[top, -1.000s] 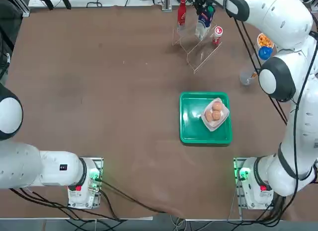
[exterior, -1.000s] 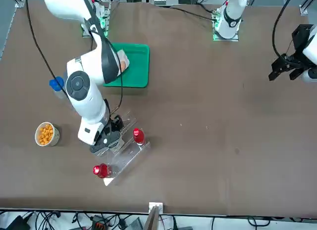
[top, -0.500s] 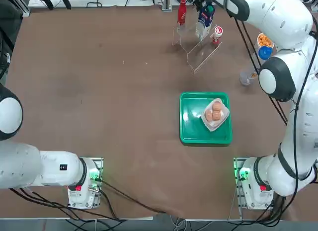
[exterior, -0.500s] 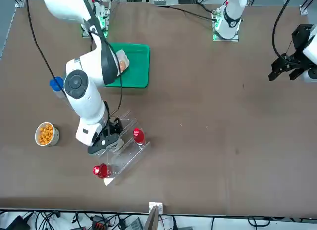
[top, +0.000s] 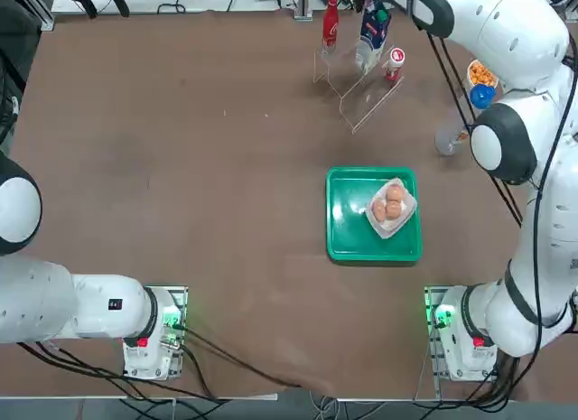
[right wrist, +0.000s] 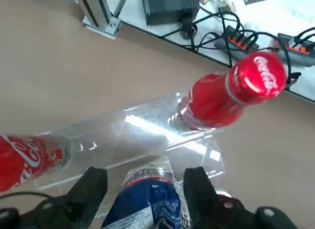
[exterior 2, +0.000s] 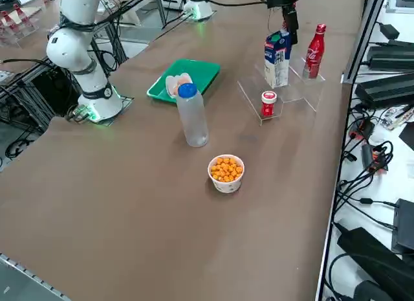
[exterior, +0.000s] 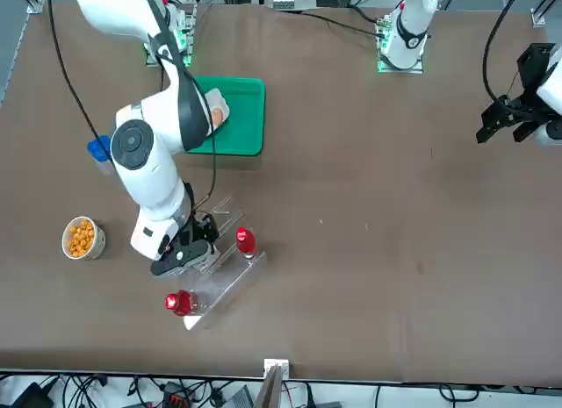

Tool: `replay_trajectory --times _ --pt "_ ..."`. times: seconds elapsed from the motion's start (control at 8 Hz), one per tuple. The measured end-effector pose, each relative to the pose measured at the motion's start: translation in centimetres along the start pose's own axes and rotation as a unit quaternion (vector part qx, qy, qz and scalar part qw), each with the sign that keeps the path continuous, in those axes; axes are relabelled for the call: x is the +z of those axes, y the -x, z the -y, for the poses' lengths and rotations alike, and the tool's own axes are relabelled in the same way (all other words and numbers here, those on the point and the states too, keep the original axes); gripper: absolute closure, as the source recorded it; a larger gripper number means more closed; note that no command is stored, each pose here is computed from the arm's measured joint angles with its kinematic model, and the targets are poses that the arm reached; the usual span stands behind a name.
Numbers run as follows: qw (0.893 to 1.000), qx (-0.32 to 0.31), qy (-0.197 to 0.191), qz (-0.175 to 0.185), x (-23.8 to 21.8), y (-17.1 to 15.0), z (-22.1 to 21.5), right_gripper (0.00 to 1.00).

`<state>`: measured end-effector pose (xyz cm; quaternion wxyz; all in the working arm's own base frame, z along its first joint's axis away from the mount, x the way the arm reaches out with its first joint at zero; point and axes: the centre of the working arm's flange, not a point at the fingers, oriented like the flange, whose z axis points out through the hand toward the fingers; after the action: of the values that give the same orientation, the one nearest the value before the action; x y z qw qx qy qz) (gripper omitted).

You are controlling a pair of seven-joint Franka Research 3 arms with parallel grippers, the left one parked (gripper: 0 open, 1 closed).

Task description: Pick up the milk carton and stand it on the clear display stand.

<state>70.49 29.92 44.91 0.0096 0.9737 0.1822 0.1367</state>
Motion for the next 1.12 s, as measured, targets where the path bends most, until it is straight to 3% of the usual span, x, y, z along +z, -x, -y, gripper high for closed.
replay_trajectory --times 0.5,0.75,1.12 --pt "1.000 0.014 0.005 -0.015 -1.6 -0.8 -0.8 0.04" --pt "1.000 0.022 0.013 0.006 -3.9 -0.7 -1.8 0.03" --pt "0.996 0.059 0.032 0.061 -11.0 1.3 -6.8 0.02"
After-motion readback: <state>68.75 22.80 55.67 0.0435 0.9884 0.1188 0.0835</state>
